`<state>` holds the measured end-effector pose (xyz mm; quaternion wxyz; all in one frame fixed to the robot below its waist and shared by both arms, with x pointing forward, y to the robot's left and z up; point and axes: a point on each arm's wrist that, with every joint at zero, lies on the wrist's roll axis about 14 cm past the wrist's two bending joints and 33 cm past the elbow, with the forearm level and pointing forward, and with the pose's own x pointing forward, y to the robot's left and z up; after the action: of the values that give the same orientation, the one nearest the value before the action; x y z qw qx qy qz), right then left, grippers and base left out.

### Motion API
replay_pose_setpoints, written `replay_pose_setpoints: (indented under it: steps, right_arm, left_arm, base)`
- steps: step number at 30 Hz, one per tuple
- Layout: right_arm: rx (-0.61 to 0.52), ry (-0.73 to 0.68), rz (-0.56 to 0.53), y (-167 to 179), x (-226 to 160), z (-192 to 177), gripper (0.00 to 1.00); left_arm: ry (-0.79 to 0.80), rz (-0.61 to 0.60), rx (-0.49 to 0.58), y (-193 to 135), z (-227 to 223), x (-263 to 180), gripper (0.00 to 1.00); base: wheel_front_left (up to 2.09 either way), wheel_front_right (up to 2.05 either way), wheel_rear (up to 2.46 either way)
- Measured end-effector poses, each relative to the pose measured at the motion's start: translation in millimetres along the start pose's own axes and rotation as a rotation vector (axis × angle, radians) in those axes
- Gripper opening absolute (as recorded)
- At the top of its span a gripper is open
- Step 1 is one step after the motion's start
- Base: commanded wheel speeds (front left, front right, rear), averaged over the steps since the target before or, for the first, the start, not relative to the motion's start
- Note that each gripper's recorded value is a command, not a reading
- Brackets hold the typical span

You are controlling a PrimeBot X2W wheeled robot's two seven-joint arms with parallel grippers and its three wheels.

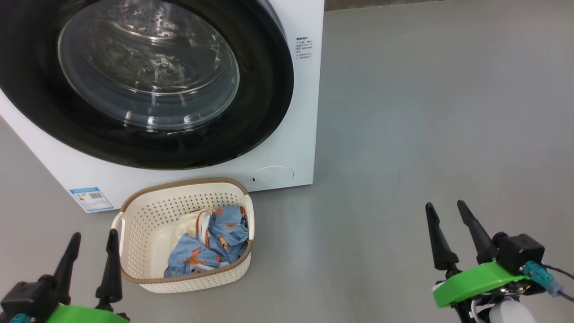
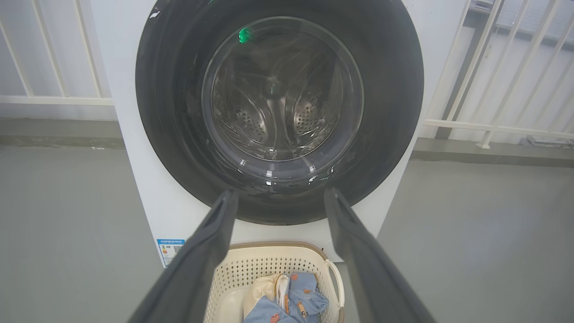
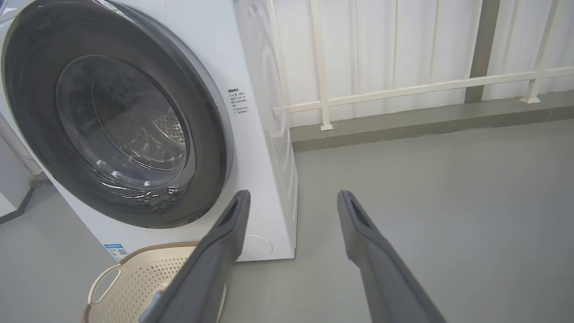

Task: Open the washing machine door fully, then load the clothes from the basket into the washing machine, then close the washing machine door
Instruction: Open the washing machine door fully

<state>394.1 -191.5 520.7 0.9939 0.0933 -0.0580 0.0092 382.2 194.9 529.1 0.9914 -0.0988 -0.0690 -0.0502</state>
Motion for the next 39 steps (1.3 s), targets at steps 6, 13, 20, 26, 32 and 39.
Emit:
replay_pose_setpoints:
  steps: [6,13,20,26,32,39]
  right_arm:
    - [0.041,-0.051,-0.012,-2,16,15,1.00]
    - [0.182,-0.145,-0.044,-10,44,41,1.00]
    - [0.397,-0.216,-0.037,-4,84,59,1.00]
    - [0.693,-0.253,-0.068,-7,119,61,0.73]
    - [0.884,-0.228,-0.074,1,159,51,0.00]
    - [0.963,-0.138,-0.017,22,202,38,0.00]
  left_arm:
    - [0.004,-0.009,-0.003,-4,-2,0,1.00]
    - [0.024,0.011,-0.029,-2,-11,0,1.00]
    - [0.057,0.012,-0.034,1,-23,2,1.00]
    - [0.064,0.011,-0.035,5,-26,13,1.00]
    - [0.092,-0.019,-0.063,-3,-39,25,1.00]
    - [0.127,-0.011,-0.083,1,-55,34,1.00]
  base:
    - [0.00,0.00,0.00]
    - [0.00,0.00,0.00]
    - [0.00,0.00,0.00]
    - [0.00,0.00,0.00]
    - [0.00,0.00,0.00]
    - [0.00,0.00,0.00]
